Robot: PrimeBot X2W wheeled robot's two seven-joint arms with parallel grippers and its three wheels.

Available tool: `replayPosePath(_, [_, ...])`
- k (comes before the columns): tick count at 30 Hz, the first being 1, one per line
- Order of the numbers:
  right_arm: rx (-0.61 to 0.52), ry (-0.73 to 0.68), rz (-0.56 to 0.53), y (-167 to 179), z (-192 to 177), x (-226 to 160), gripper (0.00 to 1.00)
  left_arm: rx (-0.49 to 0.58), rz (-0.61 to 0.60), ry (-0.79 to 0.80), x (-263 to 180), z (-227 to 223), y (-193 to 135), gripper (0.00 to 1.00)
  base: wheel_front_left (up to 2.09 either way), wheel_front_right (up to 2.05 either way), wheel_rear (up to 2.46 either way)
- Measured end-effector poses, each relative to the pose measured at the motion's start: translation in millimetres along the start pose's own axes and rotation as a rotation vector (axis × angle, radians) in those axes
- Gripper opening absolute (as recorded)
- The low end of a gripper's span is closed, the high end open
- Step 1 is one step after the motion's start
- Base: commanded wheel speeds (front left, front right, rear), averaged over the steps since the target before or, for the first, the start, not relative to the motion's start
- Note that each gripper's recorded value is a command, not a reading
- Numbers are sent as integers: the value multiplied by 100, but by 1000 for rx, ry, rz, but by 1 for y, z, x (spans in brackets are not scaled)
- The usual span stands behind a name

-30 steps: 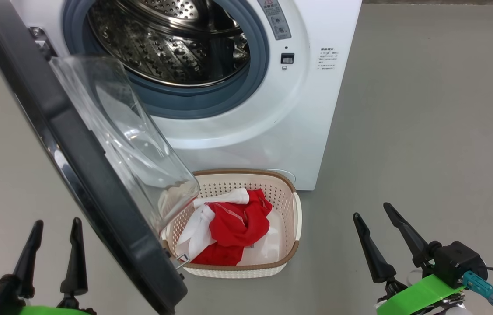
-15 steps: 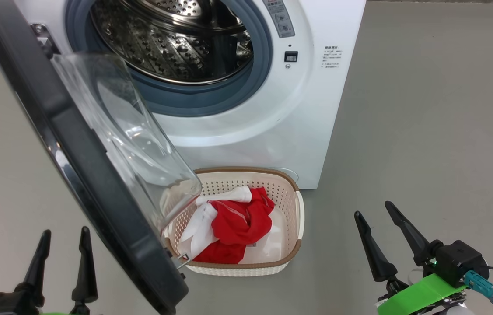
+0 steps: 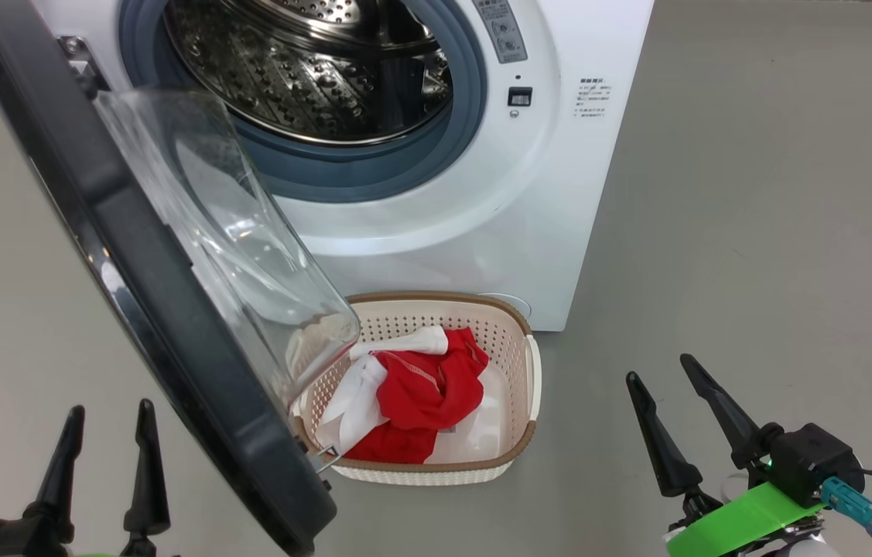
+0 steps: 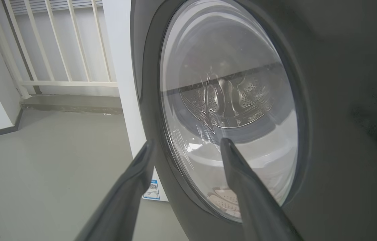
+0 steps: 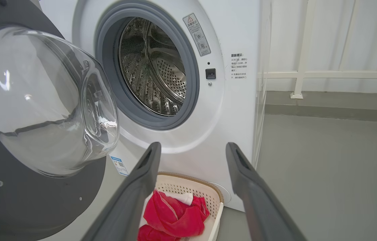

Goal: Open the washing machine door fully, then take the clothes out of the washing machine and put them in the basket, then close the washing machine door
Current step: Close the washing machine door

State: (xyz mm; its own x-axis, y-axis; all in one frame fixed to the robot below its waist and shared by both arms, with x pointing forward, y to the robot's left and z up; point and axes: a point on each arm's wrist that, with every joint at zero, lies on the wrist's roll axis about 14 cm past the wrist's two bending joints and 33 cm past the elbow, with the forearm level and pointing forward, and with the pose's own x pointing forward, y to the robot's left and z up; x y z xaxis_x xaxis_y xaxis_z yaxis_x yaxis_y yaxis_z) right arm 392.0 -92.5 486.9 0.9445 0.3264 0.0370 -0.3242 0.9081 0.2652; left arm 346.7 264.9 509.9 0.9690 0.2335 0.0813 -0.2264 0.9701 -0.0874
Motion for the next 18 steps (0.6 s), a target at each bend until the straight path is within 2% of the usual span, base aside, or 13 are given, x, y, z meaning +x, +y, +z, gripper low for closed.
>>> replayPosePath(17, [-4, -12, 1, 0, 4, 1, 100, -11, -13, 4, -1, -2, -4, 100, 0, 0, 0])
replayPosePath(18, [-5, -13, 1, 0, 5, 1, 100, -13, -14, 8, -1, -4, -5, 92, 0, 0, 0])
